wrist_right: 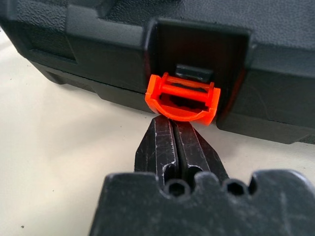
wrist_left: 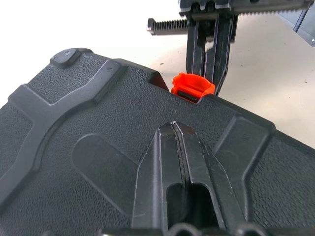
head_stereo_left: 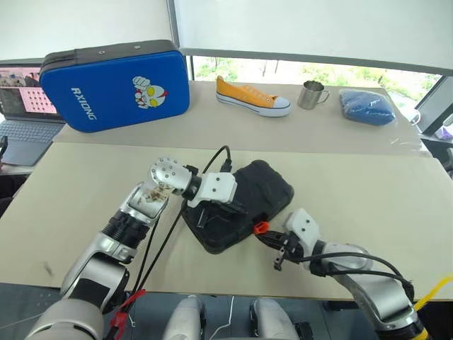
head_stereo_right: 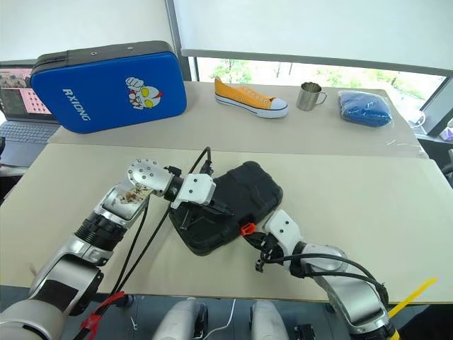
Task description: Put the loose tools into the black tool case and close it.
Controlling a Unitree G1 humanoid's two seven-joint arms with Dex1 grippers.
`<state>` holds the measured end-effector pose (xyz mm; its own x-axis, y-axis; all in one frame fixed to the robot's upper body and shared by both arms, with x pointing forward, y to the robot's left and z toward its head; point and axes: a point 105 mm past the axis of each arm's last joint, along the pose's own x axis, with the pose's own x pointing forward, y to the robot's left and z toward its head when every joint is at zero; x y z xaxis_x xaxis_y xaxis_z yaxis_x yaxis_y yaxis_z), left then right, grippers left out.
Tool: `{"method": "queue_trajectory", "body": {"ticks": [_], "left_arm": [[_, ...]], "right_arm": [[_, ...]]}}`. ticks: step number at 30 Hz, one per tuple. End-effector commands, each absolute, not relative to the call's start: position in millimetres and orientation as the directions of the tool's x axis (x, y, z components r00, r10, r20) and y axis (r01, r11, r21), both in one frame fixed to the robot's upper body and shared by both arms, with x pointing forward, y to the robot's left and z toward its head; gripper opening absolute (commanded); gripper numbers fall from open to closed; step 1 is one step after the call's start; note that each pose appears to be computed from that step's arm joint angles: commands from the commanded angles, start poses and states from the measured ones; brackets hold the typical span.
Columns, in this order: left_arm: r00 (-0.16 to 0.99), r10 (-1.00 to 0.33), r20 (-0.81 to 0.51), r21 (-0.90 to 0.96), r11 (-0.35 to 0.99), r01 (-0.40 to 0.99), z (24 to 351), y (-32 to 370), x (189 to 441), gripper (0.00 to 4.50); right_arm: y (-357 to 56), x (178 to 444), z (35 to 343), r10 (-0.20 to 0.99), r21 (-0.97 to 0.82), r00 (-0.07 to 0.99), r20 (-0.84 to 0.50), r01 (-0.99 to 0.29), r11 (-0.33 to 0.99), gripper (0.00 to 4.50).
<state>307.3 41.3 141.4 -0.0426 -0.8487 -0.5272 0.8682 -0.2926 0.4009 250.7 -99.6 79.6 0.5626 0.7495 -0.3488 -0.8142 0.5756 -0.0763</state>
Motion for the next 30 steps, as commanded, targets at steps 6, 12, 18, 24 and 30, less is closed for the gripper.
{"method": "queue_trajectory", "body": {"ticks": [6,12,18,24,30], "left_arm": [[-0.049,-0.801,-0.597,0.351,-0.316,0.881,116.5,46.3,304.4,0.00],[-0.045,-0.807,-0.588,0.356,-0.308,0.882,113.7,42.1,305.4,0.00],[-0.041,-0.809,-0.587,0.359,-0.305,0.882,113.4,42.5,306.1,0.00],[-0.032,-0.807,-0.589,0.360,-0.297,0.884,113.9,44.5,308.5,0.00],[0.011,-0.821,-0.570,0.331,-0.217,0.919,124.1,66.4,314.4,0.26]], "right_arm": [[-85.1,254.2,138.8,0.801,-0.160,0.564,-0.201,-0.825,0.542,0.07],[-84.0,251.4,146.3,0.806,-0.155,0.554,-0.207,-0.832,0.532,0.07],[-86.0,253.1,144.6,0.799,-0.157,0.562,-0.213,-0.827,0.540,0.07],[-90.2,258.3,142.0,0.785,-0.163,0.578,-0.223,-0.816,0.555,0.07],[-110.9,241.1,155.1,0.810,-0.129,0.530,-0.252,-0.848,0.514,0.32]]}}
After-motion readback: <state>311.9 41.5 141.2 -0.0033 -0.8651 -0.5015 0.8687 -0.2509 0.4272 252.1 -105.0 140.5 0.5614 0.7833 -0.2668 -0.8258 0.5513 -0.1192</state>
